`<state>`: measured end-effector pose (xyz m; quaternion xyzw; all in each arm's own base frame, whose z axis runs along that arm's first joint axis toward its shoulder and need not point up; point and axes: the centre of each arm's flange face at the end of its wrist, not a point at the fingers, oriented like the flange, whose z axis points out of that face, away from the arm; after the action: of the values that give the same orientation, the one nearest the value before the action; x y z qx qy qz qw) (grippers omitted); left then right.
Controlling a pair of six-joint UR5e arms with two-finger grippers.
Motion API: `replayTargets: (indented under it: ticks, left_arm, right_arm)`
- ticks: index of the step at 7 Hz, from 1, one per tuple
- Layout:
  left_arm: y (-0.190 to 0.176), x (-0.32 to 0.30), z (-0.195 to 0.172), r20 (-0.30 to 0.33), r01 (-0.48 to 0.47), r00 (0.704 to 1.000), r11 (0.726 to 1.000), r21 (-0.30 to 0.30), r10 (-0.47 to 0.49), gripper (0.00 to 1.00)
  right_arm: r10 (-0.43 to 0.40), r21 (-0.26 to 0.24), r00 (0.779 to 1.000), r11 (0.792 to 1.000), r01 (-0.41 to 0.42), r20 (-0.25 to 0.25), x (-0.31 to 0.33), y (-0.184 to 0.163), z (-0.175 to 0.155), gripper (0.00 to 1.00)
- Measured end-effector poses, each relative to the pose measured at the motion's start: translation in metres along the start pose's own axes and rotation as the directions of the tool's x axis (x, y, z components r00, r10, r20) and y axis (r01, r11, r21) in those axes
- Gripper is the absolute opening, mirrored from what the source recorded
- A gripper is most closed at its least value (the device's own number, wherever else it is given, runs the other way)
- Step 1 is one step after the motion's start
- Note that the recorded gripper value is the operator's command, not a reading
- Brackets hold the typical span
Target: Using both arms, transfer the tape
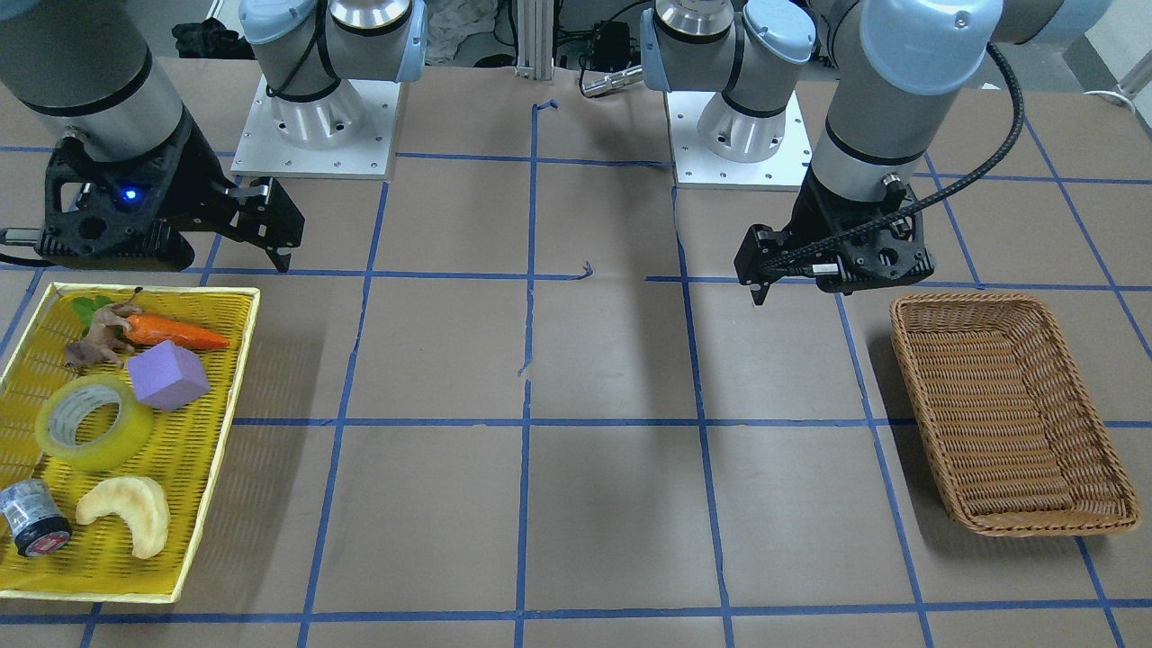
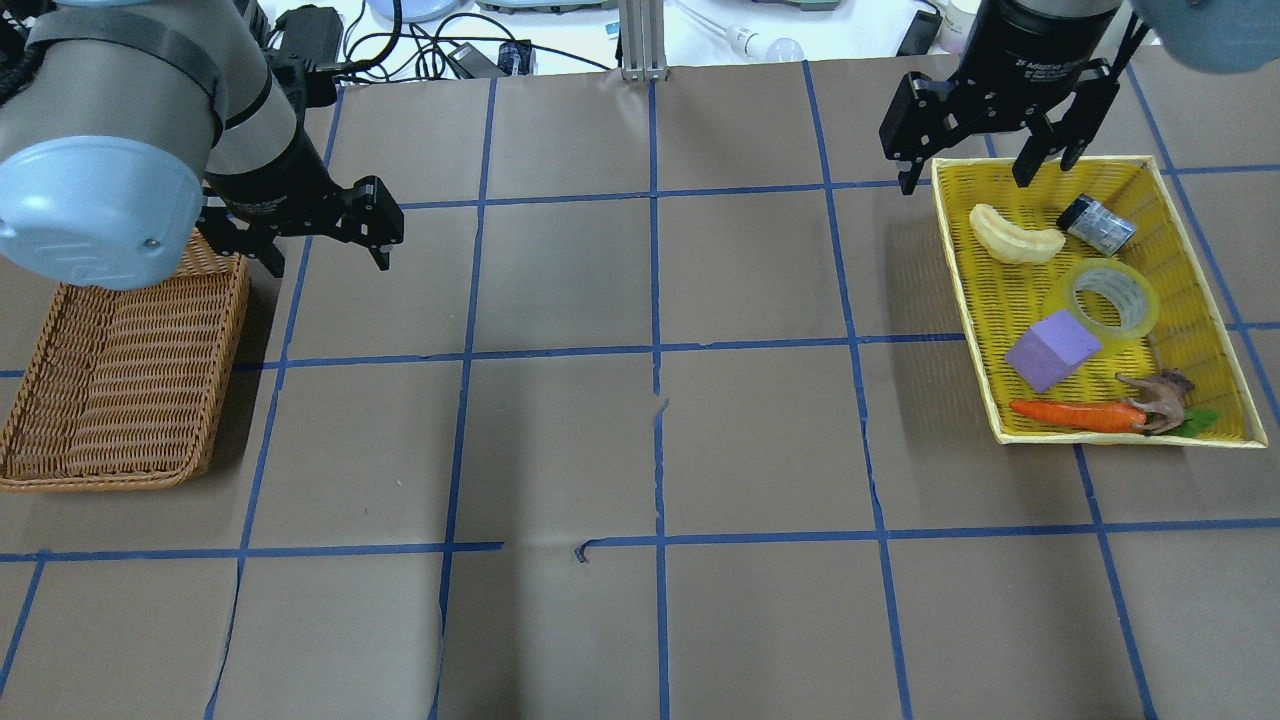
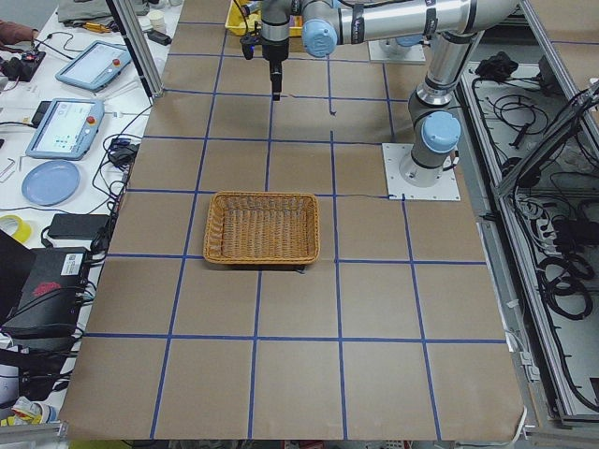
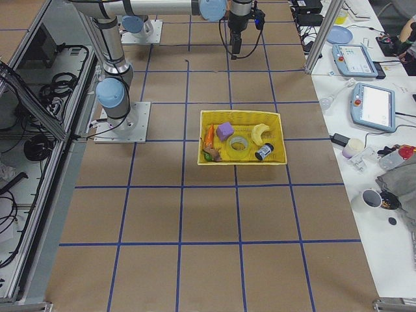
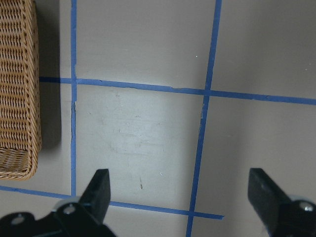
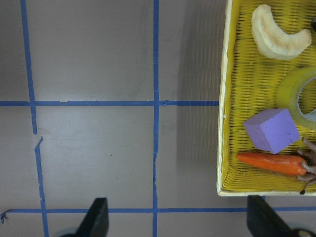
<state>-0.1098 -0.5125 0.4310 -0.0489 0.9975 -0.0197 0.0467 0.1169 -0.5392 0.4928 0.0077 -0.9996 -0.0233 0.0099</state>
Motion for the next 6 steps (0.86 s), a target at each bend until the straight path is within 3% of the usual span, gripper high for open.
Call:
replayTargets:
  ticks: [6]
  left_arm:
    - [-0.0002, -0.0007, 0.0001, 0.0, 0.001, 1.0, 1.0, 0.0, -0.001, 1.0]
  right_arm:
    - [-0.002, 0.014, 1.0, 1.0, 0.002, 0.001, -0.0007, -0.0022, -0.0001, 1.0]
